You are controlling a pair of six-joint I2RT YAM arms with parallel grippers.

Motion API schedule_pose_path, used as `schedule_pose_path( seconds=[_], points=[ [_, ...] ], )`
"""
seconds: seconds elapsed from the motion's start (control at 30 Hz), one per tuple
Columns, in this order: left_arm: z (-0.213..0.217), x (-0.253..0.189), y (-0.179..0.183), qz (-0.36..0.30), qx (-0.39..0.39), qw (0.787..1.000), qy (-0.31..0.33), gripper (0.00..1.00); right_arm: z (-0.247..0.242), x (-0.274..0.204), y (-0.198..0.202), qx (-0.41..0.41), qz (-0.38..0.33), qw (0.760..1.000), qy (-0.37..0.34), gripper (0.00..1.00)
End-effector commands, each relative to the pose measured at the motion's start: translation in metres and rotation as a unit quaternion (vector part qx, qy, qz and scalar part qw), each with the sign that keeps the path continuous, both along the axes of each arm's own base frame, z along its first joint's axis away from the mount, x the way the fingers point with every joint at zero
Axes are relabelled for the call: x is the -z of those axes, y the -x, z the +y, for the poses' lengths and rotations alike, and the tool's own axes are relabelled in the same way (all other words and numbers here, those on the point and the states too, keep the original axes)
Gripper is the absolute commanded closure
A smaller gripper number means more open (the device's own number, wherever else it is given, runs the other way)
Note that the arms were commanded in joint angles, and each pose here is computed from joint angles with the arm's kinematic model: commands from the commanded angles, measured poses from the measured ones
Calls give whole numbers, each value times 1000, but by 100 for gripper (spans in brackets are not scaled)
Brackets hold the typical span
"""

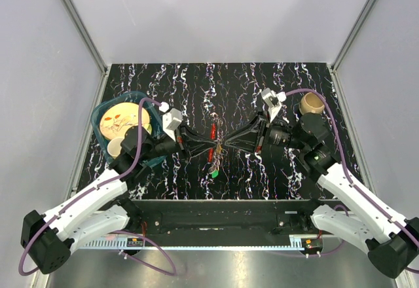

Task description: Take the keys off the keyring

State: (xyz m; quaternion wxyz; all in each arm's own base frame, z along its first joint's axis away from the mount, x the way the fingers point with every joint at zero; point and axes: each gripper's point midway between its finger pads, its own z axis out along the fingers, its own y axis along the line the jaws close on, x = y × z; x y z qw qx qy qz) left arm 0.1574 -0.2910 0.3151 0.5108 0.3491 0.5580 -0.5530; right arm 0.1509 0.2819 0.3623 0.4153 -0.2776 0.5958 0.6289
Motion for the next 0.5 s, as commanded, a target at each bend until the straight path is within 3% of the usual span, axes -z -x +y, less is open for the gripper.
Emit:
schedule_pose_path(
  seconds=[0.0, 0.47],
  points=[
    [5, -42, 5, -34, -3, 998, 48, 100, 1, -5, 8, -19, -11, 1000, -7, 66],
    [4, -44, 10, -1, 12, 998, 61, 100, 11, 9, 7, -59, 1, 998, -21, 73]
  ],
)
